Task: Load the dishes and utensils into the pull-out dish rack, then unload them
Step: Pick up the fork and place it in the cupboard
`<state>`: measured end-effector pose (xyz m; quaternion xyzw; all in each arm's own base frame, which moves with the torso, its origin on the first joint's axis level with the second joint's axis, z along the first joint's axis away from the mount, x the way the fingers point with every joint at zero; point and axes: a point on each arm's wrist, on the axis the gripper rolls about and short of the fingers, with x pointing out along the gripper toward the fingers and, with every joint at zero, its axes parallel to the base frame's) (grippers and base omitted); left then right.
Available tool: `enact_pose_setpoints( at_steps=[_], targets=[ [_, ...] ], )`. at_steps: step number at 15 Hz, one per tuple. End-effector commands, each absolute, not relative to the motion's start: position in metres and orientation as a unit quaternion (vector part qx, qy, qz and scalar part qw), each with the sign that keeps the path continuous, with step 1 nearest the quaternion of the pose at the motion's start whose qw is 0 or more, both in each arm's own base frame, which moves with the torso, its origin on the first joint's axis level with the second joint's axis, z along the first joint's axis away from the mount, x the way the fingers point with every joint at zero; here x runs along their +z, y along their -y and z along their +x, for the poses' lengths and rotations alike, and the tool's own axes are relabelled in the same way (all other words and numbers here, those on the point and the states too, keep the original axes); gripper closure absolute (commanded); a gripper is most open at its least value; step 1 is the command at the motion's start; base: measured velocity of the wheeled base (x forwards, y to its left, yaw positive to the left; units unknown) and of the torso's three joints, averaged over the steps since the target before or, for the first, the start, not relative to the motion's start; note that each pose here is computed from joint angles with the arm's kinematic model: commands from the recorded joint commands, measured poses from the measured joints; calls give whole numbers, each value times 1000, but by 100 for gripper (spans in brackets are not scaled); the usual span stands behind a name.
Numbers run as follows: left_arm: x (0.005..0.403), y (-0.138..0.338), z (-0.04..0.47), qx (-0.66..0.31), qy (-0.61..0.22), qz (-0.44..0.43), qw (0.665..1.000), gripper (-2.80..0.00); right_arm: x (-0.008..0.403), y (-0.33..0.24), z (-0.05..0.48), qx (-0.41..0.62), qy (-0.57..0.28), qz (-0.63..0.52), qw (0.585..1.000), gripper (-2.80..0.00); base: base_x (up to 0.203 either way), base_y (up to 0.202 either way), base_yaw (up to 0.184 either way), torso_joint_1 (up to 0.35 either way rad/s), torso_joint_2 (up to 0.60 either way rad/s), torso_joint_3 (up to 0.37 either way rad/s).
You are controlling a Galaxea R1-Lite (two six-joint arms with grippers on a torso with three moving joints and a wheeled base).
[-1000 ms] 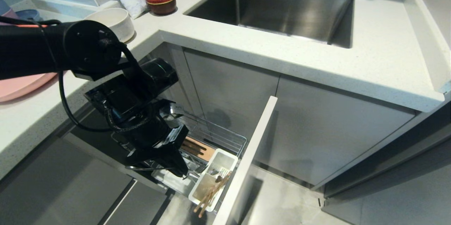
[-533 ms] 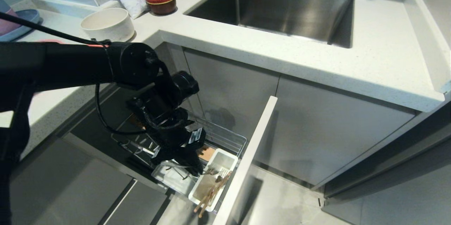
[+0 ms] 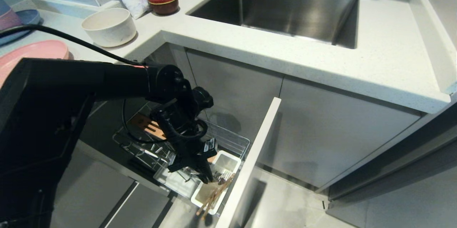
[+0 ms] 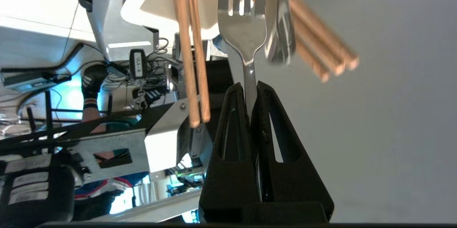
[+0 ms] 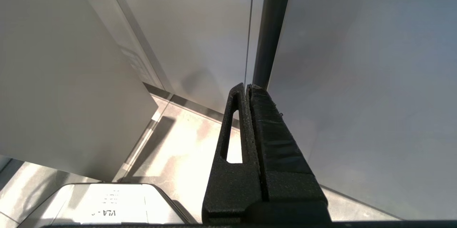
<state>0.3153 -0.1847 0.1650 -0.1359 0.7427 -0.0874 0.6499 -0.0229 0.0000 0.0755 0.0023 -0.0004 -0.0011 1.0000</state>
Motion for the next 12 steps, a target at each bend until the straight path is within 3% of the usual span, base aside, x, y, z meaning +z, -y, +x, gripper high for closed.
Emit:
enact_pose_setpoints(
  at_steps=[1,12],
  targets=[
    [152,188,322,-75,-752,-138,641,0,75,0,-23,-1,2,2,1000,0,0,0,0,0,0,0],
    [126,199,343,-60,-745,-160,644,0,75,0,-23,-1,2,2,1000,0,0,0,0,0,0,0]
  ],
)
